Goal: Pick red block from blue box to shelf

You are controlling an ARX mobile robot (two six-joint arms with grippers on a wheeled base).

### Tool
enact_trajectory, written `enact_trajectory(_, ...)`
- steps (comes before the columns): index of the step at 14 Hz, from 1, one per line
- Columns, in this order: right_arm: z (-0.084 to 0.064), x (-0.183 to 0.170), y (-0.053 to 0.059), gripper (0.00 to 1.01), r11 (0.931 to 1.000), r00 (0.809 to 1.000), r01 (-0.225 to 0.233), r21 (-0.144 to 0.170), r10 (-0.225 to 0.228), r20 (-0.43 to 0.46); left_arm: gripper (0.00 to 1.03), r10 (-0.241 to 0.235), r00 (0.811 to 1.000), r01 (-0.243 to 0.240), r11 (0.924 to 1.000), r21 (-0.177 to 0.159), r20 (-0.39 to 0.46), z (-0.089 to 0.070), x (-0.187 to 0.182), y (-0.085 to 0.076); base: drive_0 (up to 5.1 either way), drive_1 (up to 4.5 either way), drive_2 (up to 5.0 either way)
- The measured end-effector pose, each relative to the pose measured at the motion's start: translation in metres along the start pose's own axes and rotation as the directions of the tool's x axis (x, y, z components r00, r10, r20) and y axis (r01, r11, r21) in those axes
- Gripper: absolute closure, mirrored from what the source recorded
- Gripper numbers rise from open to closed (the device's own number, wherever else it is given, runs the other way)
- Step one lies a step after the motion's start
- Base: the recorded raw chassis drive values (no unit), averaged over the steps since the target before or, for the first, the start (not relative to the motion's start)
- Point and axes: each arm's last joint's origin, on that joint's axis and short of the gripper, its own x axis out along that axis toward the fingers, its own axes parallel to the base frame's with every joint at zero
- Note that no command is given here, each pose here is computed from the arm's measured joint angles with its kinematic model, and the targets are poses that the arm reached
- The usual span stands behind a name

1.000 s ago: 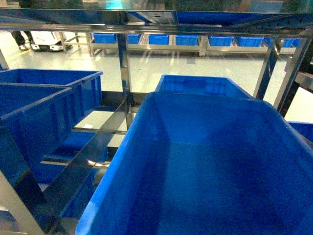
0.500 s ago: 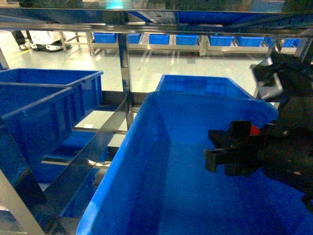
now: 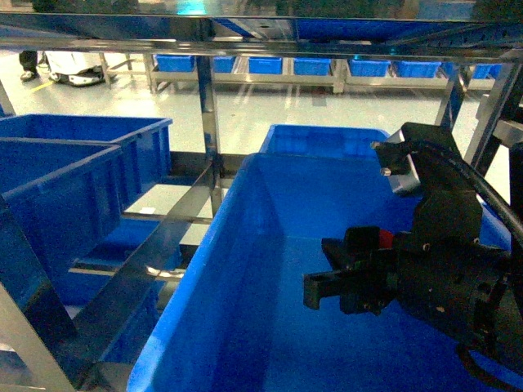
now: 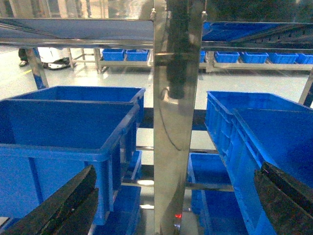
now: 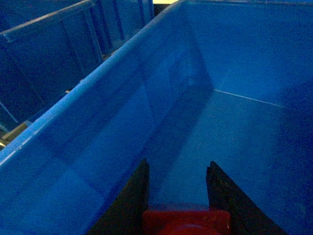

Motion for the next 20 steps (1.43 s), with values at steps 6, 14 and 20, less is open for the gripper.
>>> enact_trajectory(6, 0.002, -0.061, 0.017, 0.03, 0.9979, 0.999, -0.054, -0.035, 0.054, 0.002, 0.05, 0.0, 1.0, 0.0, 1.0, 0.0, 0.0, 0.0, 0.0, 0.0, 0.0, 0.0, 0.0)
enact_trajectory(14, -0.006, -0.103, 0.004, 0.03, 0.9986, 0.998, 0.045, -0.026, -0.044, 0.04, 0.05, 0.0, 1.0, 0.0, 1.0, 0.0, 0.0, 0.0, 0.0, 0.0, 0.0, 0.0, 0.0)
enact_trajectory(20, 0.004, -0.156, -0.041, 0.03, 0.9694, 0.962, 0.236, 0.069, -0.243, 0.124, 0.05, 0.0, 1.0, 0.0, 1.0, 0.0, 0.0, 0.0, 0.0, 0.0, 0.0, 0.0, 0.0)
